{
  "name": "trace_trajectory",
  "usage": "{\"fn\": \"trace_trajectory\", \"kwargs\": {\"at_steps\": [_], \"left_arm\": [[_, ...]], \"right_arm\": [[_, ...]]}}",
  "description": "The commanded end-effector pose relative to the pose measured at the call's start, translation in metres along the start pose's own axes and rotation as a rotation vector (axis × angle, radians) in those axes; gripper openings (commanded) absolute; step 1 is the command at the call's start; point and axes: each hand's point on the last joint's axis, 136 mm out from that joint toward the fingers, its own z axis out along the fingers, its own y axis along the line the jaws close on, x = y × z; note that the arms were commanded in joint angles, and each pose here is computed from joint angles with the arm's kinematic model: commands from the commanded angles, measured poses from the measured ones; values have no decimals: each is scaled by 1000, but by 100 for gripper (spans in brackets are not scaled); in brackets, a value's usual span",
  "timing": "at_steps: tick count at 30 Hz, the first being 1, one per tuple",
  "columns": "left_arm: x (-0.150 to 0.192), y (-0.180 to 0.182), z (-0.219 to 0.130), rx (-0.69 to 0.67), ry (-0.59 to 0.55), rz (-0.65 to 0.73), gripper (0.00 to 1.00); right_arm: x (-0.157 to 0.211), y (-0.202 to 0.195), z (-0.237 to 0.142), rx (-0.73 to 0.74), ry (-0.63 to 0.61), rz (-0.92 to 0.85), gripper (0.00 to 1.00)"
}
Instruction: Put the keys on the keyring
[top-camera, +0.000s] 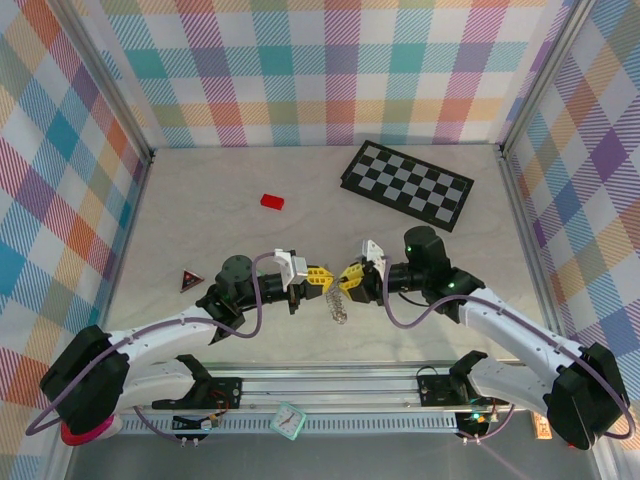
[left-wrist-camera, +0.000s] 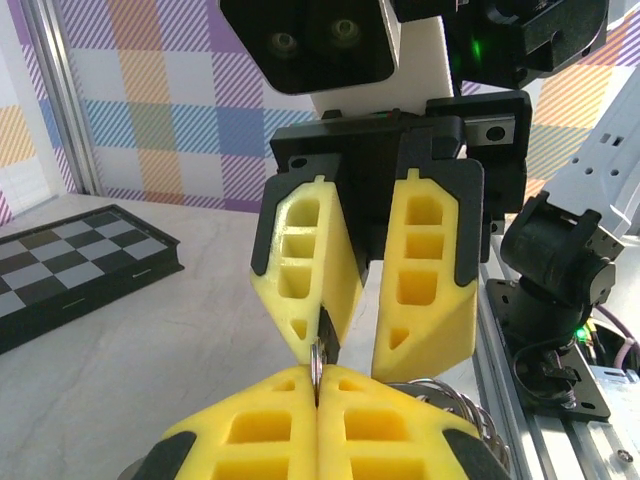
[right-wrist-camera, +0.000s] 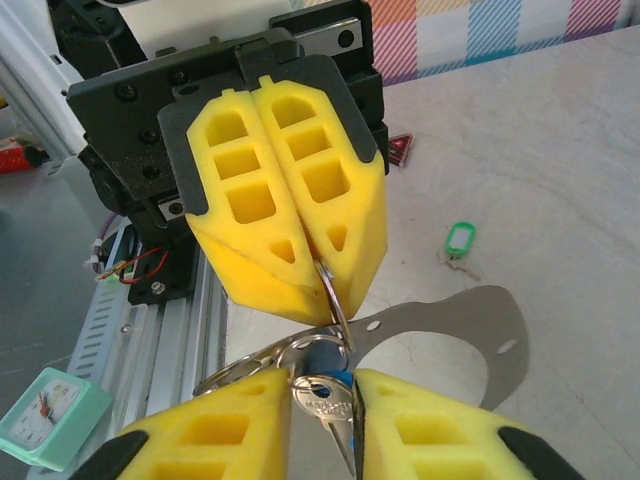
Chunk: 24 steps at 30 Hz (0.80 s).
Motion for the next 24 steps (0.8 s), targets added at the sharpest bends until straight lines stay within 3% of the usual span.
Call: {"fn": "trace_trajectory", "kwargs": {"at_steps": [1,7,17,24], "left_arm": [[-16,-5,-1,33,-69,33,0],[-17,-8,-1,52,-77,28,0],[-16,-8,1,63,-83,13,0],[-19,-11,2,81,-105,2,0]], "right_arm": [[-17,4,0,-19,-42,-69,21],[-18,-5,-2,46,-57,-79,21],[-22,7,-2,-20,-78,-63,22],[-25,11,0,-53,-88,-61,17]]}}
